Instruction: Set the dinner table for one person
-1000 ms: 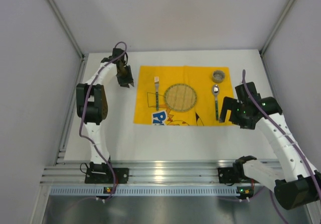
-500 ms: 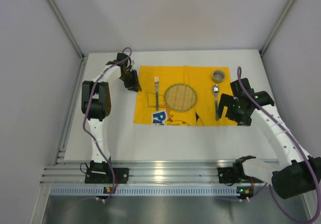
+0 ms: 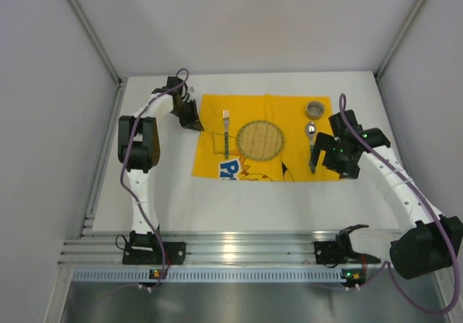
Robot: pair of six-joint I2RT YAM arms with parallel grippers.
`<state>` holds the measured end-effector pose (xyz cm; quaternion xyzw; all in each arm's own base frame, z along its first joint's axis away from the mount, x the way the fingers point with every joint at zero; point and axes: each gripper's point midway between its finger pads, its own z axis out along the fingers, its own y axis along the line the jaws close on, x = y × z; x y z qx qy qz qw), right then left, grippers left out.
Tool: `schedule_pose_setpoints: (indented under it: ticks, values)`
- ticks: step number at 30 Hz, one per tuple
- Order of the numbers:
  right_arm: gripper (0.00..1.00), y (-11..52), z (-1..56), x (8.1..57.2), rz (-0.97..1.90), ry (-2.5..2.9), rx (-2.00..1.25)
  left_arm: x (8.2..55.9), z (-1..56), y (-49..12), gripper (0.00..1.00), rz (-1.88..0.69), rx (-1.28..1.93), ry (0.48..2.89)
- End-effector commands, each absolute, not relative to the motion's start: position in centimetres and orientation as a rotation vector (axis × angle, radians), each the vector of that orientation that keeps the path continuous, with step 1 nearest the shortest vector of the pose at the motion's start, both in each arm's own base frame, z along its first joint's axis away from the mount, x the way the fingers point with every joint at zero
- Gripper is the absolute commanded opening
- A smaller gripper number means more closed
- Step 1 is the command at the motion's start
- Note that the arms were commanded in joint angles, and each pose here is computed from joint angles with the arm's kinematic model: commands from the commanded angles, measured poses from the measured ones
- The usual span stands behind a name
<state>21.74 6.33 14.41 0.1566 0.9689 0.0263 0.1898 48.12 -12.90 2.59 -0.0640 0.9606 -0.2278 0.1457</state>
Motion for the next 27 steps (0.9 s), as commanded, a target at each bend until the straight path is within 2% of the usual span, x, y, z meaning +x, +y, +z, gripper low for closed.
schedule_pose_setpoints:
  ticks: [1,7,16,17,20,21,23,24,27]
  values:
    - [1.00,7.0,16.1,23.8,0.113,2.639,0.421,47.3,2.1,-7.4,0.00,-0.502,-0.268,2.787]
    - [1.00,7.2,16.0,23.8,0.128,2.639,0.399,45.8,2.8,-3.8,0.00,-0.460,-0.354,2.766]
    - [1.00,7.4,16.7,23.6,0.155,2.625,0.349,45.5,4.4,-2.7,0.00,-0.392,-0.408,2.739]
    - [0.99,7.4,17.0,23.5,0.163,2.618,0.343,45.5,4.7,-2.7,0.02,-0.391,-0.416,2.734]
    - [1.00,7.6,17.5,23.4,0.183,2.609,0.333,45.7,7.0,-2.7,0.14,-0.383,-0.436,2.678]
    - [1.00,7.6,17.9,23.5,0.194,2.599,0.333,45.7,7.8,-2.7,0.23,-0.378,-0.436,2.661]
    - [1.00,8.1,18.6,23.5,0.232,2.592,0.326,45.8,11.0,-2.6,0.31,-0.359,-0.421,2.592]
    - [1.00,8.4,19.6,23.8,0.260,2.570,0.321,45.8,12.2,-2.7,0.48,-0.350,-0.408,2.564]
    - [1.00,10.2,23.0,24.3,0.409,2.502,0.268,45.4,17.3,-2.8,0.71,-0.317,-0.347,2.457]
